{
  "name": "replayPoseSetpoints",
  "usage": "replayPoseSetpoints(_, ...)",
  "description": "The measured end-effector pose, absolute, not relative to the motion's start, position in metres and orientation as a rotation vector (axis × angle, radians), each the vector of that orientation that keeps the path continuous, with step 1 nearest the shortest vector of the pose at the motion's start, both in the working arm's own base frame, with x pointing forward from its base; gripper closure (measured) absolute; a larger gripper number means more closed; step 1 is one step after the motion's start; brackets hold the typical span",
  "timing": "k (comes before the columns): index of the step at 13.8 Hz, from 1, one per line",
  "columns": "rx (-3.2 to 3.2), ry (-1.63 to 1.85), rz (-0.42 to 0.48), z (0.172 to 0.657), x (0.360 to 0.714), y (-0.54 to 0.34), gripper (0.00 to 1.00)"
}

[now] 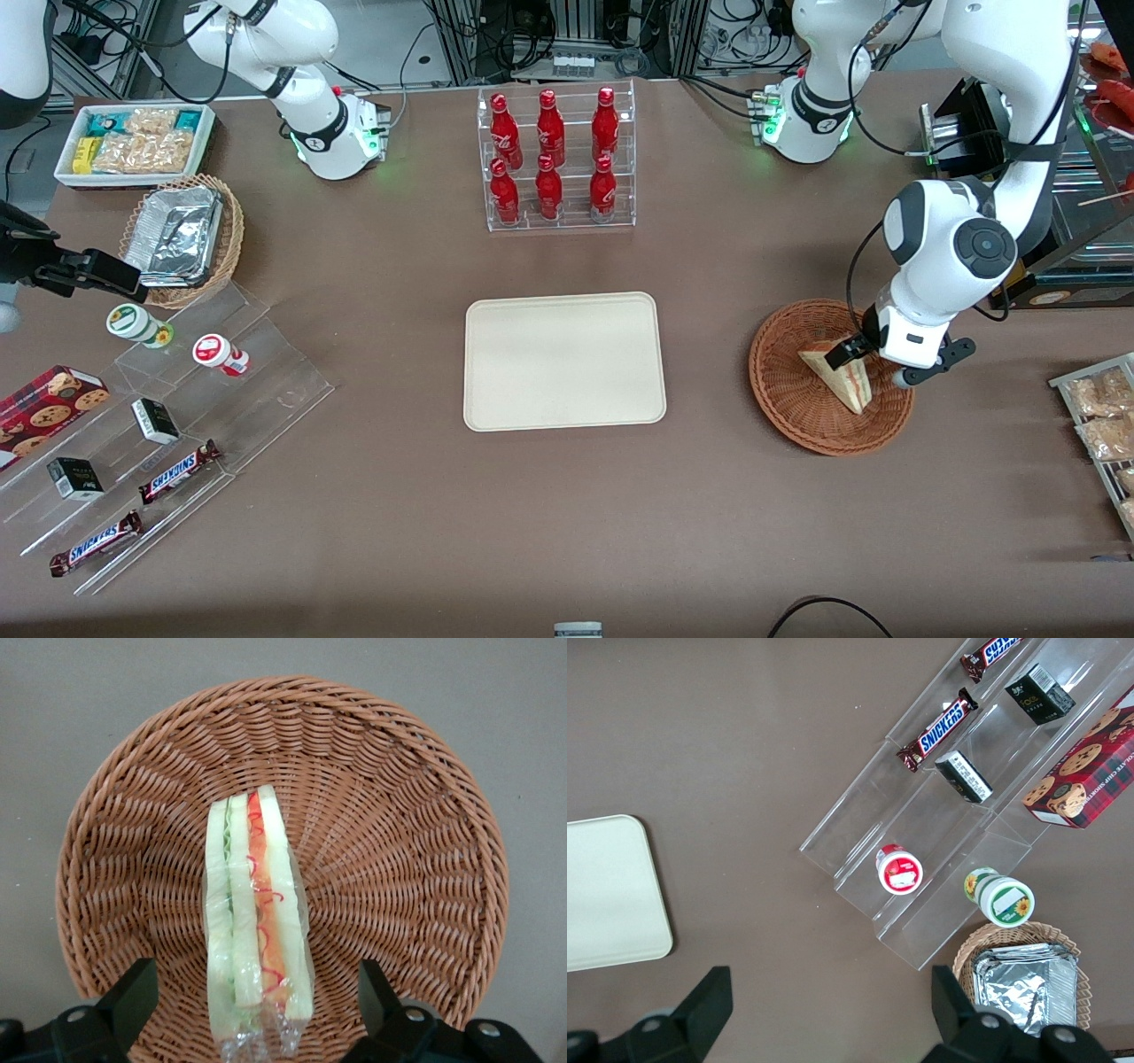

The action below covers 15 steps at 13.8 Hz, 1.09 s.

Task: Place sandwich from basket to tray
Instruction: 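Lower the left gripper and close it on the sandwich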

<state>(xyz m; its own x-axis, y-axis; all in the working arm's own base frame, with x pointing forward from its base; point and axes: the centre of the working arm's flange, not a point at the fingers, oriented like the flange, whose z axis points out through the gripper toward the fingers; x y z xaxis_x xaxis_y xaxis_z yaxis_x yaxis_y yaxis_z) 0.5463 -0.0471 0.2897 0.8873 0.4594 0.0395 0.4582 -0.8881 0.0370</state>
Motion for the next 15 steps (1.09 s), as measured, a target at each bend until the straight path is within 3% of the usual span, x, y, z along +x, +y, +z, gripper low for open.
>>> replayPoseSetpoints(10,3.035,0.719,0.033,0.255,0.544,-0.063,0.04)
replayPoseSetpoints(15,3.036,0.729,0.034,0.255,0.545,-0.058,0.57)
